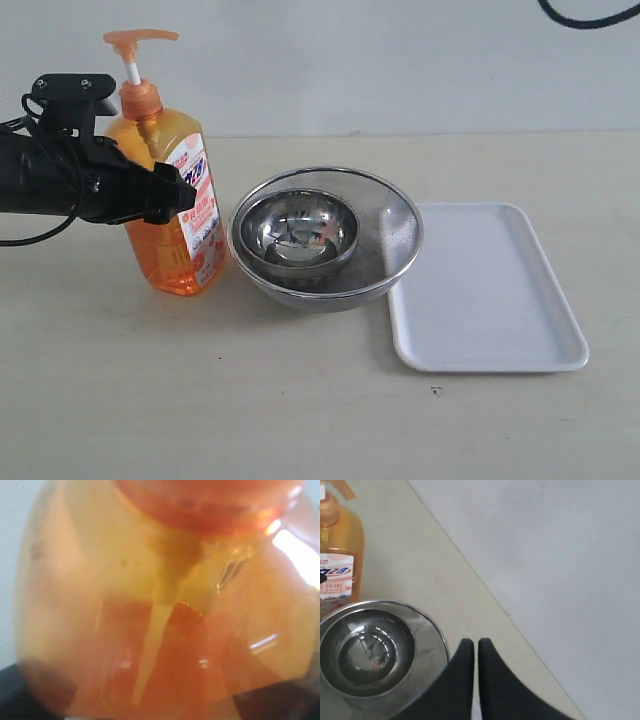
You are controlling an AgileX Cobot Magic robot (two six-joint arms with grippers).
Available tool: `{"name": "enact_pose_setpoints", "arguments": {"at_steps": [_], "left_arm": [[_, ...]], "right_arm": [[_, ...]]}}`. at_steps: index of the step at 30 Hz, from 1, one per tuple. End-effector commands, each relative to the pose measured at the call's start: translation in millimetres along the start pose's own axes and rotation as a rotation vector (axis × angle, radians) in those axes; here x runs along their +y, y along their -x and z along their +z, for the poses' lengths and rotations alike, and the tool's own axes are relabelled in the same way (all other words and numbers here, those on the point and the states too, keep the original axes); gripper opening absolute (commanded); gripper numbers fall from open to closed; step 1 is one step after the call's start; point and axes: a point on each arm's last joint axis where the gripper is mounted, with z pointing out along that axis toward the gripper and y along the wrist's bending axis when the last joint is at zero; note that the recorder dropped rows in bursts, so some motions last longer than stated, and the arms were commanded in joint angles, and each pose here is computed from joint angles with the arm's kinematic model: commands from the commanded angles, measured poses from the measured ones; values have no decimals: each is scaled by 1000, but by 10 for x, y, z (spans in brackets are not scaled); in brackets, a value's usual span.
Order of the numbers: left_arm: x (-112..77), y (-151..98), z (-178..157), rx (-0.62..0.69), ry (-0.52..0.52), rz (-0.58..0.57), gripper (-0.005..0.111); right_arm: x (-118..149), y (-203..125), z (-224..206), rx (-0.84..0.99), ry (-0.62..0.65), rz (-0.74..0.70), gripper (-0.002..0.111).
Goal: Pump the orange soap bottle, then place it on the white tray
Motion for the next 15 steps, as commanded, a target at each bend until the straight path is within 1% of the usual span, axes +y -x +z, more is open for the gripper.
{"name": "enact_pose_setpoints", "arguments": {"at_steps": [1,3,4,5,6,7,10,12,15], "left_arm": [[-20,114,-12,-35,-13,-37,56],[-22,144,-15,-44,-14,-37,42],[-22,144,-15,-44,-14,-37,30],[-22,144,-15,-44,-14,-37,24],[-22,144,-15,-44,-14,-37,14],[-22,144,-15,-44,-14,-37,6],[-22,144,-15,-44,-14,-32,5],[-14,143,-15,-43,-5,-32,5],[-12,134,-19,-41,-3,-33,5]], "right_arm": [[-51,-11,-389,27,-61,6,0],[-41,-22,-570,35,-64,10,0],[-31,-33,-703,41,-66,21,0],[-26,-36,-774,39,-69,30,0],[-11,-47,-917,36,-71,52,0],[-4,-53,-1032,29,-80,70,0],[39,-123,-1289,23,-102,127,0],[104,-287,-1408,24,-149,175,0],[229,-517,-1459,-44,-204,233,0]]}}
